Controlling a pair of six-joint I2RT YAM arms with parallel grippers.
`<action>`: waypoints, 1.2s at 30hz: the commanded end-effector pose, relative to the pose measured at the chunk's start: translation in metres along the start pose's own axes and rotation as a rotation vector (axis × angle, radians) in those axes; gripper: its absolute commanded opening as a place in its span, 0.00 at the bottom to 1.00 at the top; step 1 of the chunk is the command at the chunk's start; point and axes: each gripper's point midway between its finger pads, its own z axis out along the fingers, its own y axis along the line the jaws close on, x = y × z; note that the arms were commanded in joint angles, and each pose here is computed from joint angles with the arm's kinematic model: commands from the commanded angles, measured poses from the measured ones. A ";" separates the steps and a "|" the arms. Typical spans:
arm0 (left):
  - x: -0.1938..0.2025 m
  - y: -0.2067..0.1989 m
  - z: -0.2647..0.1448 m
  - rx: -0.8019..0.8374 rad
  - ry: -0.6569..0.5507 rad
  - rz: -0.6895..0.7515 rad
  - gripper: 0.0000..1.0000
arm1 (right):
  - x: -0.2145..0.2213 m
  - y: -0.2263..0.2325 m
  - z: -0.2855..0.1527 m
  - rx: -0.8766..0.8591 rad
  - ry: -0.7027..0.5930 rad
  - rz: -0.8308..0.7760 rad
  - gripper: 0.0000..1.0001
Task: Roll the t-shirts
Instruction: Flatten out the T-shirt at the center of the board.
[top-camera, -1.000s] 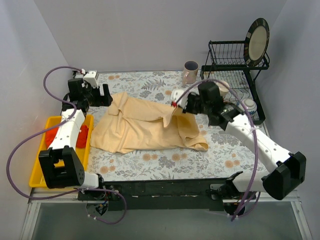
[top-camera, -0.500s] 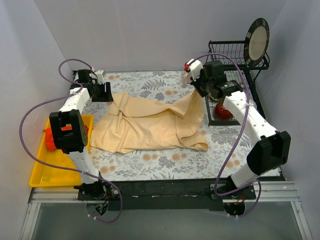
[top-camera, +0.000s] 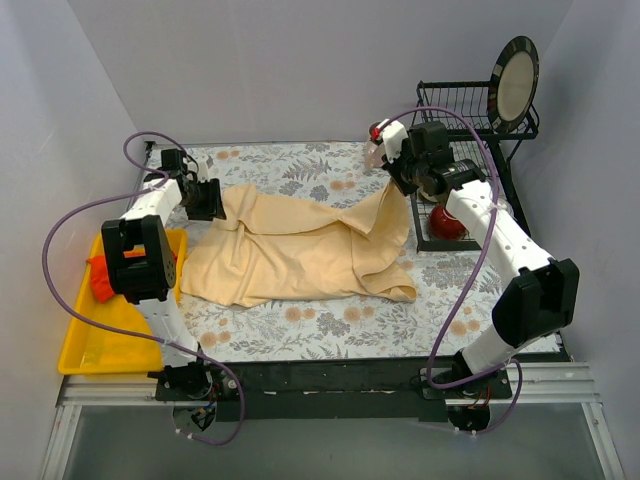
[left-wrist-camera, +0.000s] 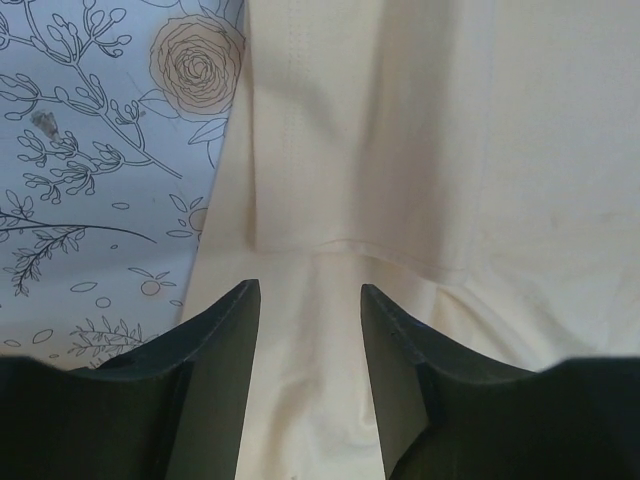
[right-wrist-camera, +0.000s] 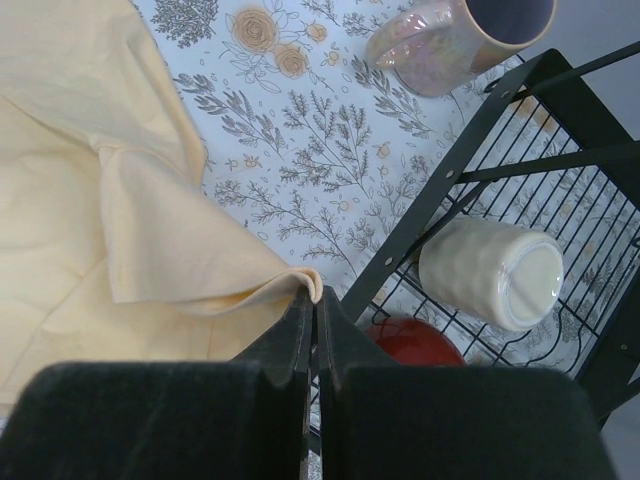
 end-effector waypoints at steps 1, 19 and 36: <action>-0.006 0.011 0.012 -0.019 0.008 -0.002 0.43 | -0.006 0.001 -0.002 -0.011 -0.021 0.016 0.01; -0.002 0.013 0.032 0.006 0.045 -0.008 0.35 | 0.004 -0.001 0.007 -0.002 0.009 0.010 0.01; -0.016 0.009 0.009 -0.013 0.015 0.029 0.00 | -0.013 -0.023 0.017 0.076 -0.016 -0.007 0.01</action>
